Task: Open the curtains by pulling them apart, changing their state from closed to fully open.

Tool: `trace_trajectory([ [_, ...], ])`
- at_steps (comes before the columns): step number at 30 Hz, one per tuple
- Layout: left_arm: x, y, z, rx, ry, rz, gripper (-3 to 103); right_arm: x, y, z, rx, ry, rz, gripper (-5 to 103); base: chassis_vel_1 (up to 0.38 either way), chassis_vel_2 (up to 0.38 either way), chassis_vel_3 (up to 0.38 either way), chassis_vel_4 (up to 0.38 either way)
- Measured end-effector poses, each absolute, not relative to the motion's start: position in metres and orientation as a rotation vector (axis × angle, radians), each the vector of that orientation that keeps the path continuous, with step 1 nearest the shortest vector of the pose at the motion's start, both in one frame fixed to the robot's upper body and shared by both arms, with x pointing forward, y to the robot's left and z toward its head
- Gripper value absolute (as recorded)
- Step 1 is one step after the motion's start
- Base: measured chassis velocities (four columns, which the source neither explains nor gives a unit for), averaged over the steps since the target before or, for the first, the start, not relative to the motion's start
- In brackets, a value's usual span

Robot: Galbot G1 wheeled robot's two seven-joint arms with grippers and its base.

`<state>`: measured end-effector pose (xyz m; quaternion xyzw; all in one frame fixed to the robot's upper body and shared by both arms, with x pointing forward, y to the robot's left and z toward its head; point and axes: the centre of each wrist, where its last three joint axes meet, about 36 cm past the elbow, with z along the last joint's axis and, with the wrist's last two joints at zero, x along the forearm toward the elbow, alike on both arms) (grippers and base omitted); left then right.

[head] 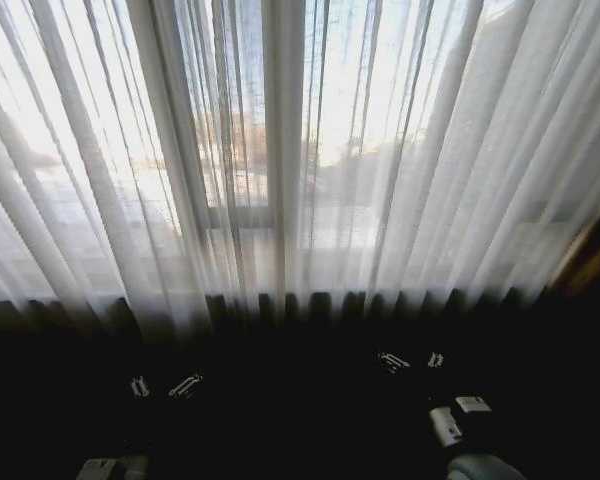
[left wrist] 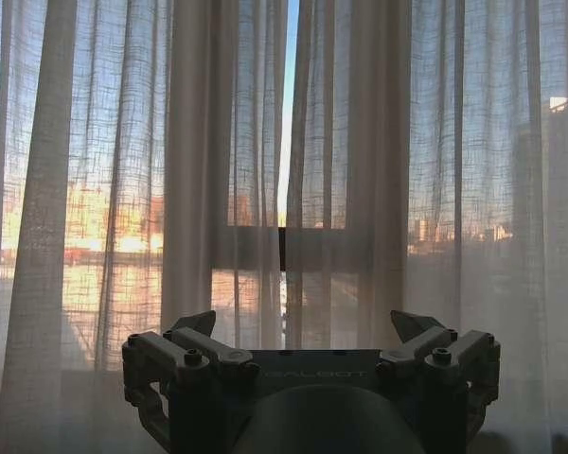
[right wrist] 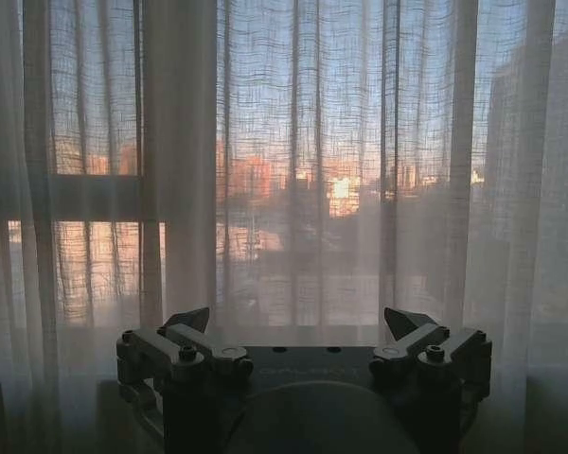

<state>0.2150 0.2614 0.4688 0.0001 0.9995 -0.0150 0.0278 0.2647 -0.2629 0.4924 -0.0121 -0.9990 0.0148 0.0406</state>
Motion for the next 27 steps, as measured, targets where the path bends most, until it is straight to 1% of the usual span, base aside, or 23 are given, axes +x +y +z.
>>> trace_trajectory([
  [8,0.2149,0.2613,0.4671,-0.002,3.083,-0.049,100,0.2642,-0.2627,0.4917,-0.038,-3.062,0.050,100,-0.189,0.409,0.190,-0.416],
  [20,0.2145,0.2619,0.4659,-0.007,3.079,-0.051,100,0.2633,-0.2594,0.4887,0.005,-3.079,0.075,100,-0.281,0.424,0.272,-0.413],
  [27,0.2143,0.2621,0.4646,-0.011,3.081,-0.053,100,0.2630,-0.2582,0.4869,0.011,-3.078,0.091,100,-0.204,0.477,0.226,-0.495],
])
